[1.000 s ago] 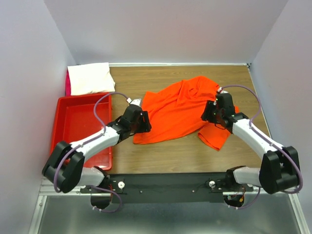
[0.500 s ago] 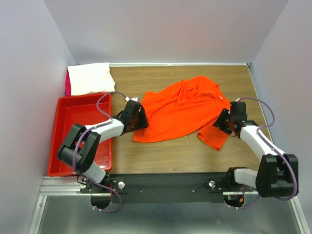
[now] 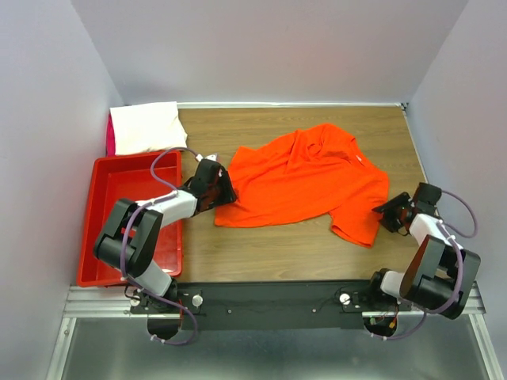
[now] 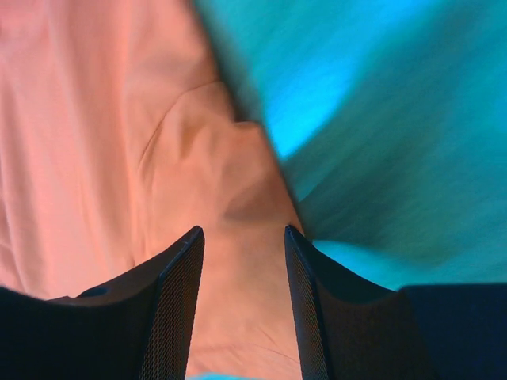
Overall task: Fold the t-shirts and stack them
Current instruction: Flatten the tshirt out
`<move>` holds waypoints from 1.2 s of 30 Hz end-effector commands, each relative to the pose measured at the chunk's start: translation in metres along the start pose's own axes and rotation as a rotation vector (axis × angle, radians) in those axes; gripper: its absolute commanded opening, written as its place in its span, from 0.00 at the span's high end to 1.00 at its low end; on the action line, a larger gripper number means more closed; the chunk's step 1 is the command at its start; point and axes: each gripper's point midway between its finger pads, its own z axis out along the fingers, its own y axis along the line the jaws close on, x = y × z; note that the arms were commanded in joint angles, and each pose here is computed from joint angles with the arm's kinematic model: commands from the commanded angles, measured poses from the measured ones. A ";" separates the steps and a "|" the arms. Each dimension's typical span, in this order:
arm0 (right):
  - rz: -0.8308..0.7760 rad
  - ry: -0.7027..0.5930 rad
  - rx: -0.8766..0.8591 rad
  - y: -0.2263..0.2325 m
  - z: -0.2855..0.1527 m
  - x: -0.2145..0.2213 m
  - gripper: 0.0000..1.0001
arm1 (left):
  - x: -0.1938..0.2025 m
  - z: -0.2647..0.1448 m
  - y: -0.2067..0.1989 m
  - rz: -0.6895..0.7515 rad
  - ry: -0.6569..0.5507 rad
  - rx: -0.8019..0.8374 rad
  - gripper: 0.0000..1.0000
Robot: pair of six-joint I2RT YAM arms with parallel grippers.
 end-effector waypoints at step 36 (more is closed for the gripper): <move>-0.422 -0.051 -0.255 0.072 -0.061 0.029 0.45 | 0.044 -0.075 0.056 0.028 0.033 -0.365 0.39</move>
